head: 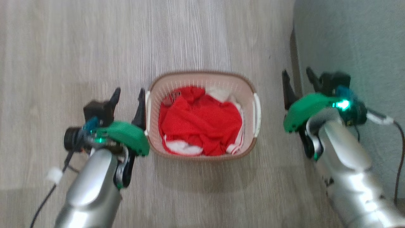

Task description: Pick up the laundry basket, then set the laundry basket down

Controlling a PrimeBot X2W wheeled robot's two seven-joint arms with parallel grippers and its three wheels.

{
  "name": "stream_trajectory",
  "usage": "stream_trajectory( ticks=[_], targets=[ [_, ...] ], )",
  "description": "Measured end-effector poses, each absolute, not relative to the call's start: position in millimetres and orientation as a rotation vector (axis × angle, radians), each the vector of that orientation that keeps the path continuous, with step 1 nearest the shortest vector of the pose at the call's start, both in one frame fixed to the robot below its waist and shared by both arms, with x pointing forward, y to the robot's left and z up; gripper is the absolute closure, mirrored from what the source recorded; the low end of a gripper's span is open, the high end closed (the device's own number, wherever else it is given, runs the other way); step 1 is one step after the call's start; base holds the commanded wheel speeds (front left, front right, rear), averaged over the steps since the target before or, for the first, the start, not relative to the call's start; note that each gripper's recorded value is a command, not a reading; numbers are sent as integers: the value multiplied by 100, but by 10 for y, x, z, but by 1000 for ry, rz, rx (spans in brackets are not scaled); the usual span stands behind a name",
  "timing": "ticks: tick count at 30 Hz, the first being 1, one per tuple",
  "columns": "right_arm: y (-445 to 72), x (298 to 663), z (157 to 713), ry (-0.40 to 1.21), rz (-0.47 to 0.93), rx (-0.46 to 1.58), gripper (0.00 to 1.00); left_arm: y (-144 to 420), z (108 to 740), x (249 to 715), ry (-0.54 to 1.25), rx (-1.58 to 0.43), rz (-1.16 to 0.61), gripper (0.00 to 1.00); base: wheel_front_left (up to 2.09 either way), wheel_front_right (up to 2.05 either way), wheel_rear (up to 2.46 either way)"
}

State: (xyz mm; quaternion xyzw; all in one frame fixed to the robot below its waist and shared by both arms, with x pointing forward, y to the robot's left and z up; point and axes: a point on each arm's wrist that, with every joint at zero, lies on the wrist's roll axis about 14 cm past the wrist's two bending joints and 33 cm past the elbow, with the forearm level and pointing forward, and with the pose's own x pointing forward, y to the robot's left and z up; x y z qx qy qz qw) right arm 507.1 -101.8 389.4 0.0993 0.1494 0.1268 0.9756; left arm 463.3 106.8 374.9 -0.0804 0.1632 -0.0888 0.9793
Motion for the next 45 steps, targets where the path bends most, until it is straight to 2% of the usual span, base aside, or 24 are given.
stream_trajectory(
  ticks=[9,19,28,45],
  targets=[
    [-1119,4475,4518,130,238,224,0,1199,4247,4073,197,-159,-139,0,0,0,0],
    [-1227,3937,4890,5,214,227,0,1417,4503,3648,114,-163,-66,0,0,0,0],
    [-1363,3686,5090,-72,181,210,0,1533,4573,3407,87,-170,-23,0,0,0,0],
    [-1373,3481,5120,-87,170,218,0,1575,4667,3279,54,-161,-19,0,0,0,0]
  ],
)
